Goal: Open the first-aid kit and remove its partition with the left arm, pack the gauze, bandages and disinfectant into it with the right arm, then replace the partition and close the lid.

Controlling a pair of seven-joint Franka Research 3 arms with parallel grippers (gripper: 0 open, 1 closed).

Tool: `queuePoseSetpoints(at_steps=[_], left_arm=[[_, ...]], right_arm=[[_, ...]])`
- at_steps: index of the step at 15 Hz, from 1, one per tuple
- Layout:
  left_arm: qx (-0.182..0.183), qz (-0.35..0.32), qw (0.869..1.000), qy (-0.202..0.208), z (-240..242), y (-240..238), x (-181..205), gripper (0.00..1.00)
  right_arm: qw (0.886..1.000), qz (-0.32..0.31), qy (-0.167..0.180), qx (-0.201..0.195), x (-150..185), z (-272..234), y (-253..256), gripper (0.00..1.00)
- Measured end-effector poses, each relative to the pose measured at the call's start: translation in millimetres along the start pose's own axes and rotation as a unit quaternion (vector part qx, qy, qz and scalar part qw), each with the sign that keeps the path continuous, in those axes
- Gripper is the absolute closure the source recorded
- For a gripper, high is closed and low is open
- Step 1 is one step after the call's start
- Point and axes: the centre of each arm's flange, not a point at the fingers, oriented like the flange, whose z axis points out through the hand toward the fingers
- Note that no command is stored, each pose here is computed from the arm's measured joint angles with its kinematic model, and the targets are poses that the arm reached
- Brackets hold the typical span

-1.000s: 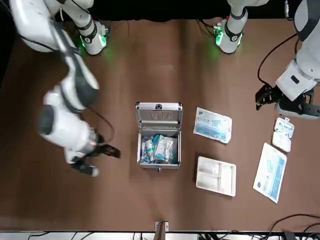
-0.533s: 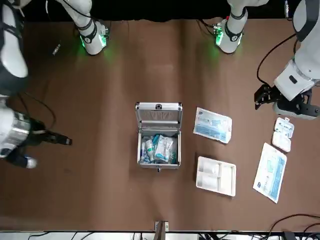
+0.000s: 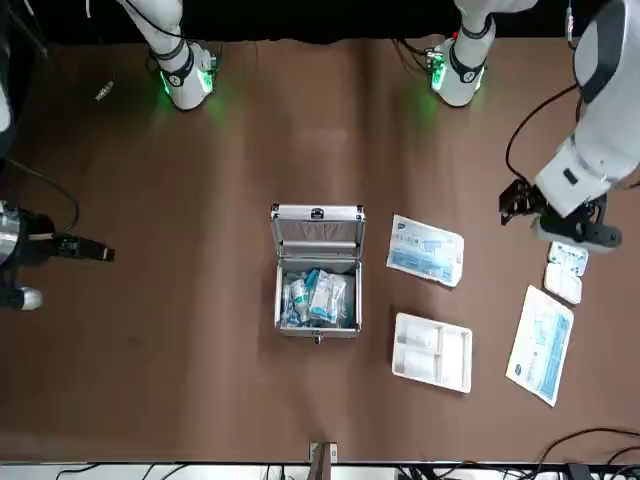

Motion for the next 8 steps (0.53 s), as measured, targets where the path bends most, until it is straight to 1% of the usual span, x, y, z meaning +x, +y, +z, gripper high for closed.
queuePoseSetpoints(at_steps=[1, 4, 6, 7, 8], left_arm=[[-0.002, -0.004, 1.000, -0.004, 10.7, -5.4, 7.3, 0.00], [-0.008, -0.010, 1.000, -0.012, 56.5, -17.7, 34.1, 0.00], [-0.011, -0.011, 1.000, -0.002, 88.7, -20.1, 51.7, 0.00], [-0.012, -0.011, 1.000, 0.005, 103.2, -20.9, 59.3, 0.00], [-0.013, -0.011, 1.000, 0.012, 116.7, -21.4, 65.7, 0.00]], right_arm=[[1.000, 0.000, 0.003, -0.012, -0.5, -0.7, -1.8, 0.11], [1.000, -0.013, 0.018, -0.008, -14.3, -24.7, -4.1, 0.11], [0.999, -0.009, 0.036, -0.019, -28.1, -48.4, 2.9, 0.10], [0.999, -0.006, 0.045, -0.026, -35.0, -59.2, 5.1, 0.04], [0.998, -0.006, 0.052, -0.032, -41.7, -67.3, 6.0, 0.04]])
